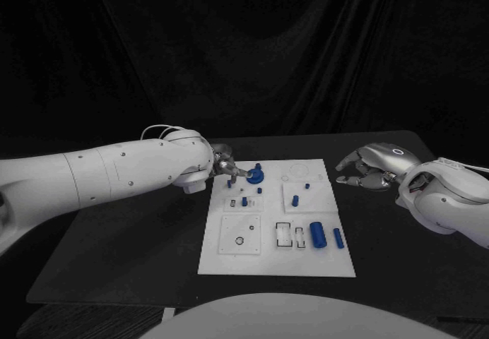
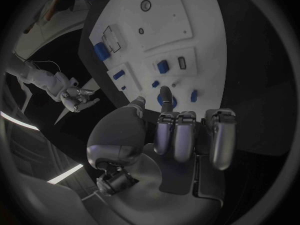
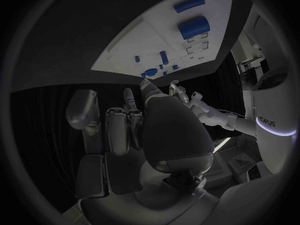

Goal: Assemble the parts on the task board

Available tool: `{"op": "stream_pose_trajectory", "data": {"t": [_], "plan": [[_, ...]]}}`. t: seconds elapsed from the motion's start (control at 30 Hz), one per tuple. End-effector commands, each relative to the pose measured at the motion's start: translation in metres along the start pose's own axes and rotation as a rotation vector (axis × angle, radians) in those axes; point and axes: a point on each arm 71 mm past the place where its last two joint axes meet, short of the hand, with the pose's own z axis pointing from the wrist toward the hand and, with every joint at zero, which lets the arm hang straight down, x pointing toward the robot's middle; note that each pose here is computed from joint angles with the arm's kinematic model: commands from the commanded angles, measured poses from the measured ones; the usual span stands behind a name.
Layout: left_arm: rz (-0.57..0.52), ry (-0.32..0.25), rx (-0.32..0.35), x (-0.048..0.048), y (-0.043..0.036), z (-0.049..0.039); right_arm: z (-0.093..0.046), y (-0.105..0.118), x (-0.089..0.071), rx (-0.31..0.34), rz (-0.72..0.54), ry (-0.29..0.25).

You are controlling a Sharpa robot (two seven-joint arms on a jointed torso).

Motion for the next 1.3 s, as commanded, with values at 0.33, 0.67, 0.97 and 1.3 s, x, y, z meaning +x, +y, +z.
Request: {"op": "stream_pose_trajectory", "data": {"t": [0.33,0.67,0.97,1.3], "plan": [[0.083,-0.06,-0.031,-0.0429,0.0102,-0.0035,0.0,0.0,0.003,-0.003,0.001,-0.004],[0.084,-0.051,-0.106,-0.0515,0.0227,0.0119,-0.003,0.007,0.006,-0.059,0.014,-0.049],[0.072,-0.041,-0.111,-0.0417,0.0294,0.0264,-0.006,0.011,0.004,-0.119,0.018,-0.108],[0.069,-0.01,-0.127,-0.0289,0.036,0.0345,-0.008,0.01,0.006,-0.117,0.068,-0.098]]}}
